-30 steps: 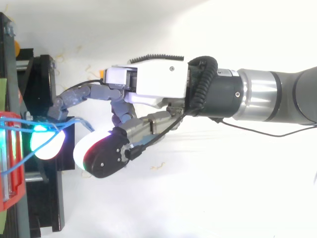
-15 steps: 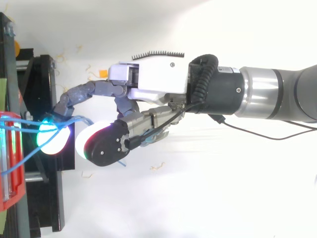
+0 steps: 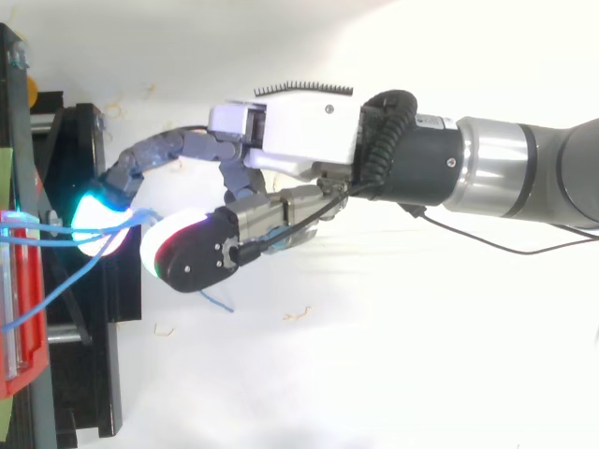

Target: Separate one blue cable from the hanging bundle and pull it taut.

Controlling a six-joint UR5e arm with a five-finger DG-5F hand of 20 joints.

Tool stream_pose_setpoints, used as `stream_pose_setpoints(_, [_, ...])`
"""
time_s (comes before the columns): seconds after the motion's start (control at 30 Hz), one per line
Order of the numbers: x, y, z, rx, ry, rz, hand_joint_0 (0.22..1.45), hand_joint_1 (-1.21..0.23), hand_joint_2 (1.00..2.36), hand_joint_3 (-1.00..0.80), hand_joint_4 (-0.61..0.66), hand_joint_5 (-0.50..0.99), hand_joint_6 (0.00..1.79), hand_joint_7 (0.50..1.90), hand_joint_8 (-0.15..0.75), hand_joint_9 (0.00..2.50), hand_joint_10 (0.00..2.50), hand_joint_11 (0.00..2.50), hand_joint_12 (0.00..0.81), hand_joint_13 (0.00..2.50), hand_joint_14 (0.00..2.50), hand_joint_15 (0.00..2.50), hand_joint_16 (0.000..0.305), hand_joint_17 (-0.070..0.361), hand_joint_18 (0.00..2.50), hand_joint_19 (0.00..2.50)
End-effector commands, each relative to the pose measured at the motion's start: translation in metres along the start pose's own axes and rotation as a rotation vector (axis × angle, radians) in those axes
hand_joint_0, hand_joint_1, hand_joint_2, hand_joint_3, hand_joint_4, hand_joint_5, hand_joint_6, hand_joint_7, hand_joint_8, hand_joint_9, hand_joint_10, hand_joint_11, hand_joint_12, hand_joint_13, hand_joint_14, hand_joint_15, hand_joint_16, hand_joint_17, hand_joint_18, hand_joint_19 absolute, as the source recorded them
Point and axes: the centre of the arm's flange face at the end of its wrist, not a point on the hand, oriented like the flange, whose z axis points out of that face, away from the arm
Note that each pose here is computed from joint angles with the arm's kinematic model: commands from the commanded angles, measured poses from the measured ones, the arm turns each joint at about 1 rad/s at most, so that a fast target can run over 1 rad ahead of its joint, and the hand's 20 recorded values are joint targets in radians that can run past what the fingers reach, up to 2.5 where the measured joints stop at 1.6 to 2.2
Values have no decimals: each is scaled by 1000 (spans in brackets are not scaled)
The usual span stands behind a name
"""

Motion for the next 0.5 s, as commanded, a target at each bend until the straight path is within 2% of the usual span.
stream_pose_setpoints(0.0, [-1,0,0,2,-18,-19,349,-475,1000,-500,272,-108,501,618,215,2404,350,1823,400,2087,15,1528,90,202,2083,596])
stream_pose_setpoints(0.13, [-2,0,0,2,-34,-29,350,-472,1000,-500,278,-109,501,625,215,2403,340,1825,408,2085,15,1527,90,201,2076,595])
stream_pose_setpoints(0.47, [1,0,0,6,-30,-26,350,-474,1000,-500,280,-104,501,642,215,2397,336,1809,408,2080,16,1519,89,200,2068,602])
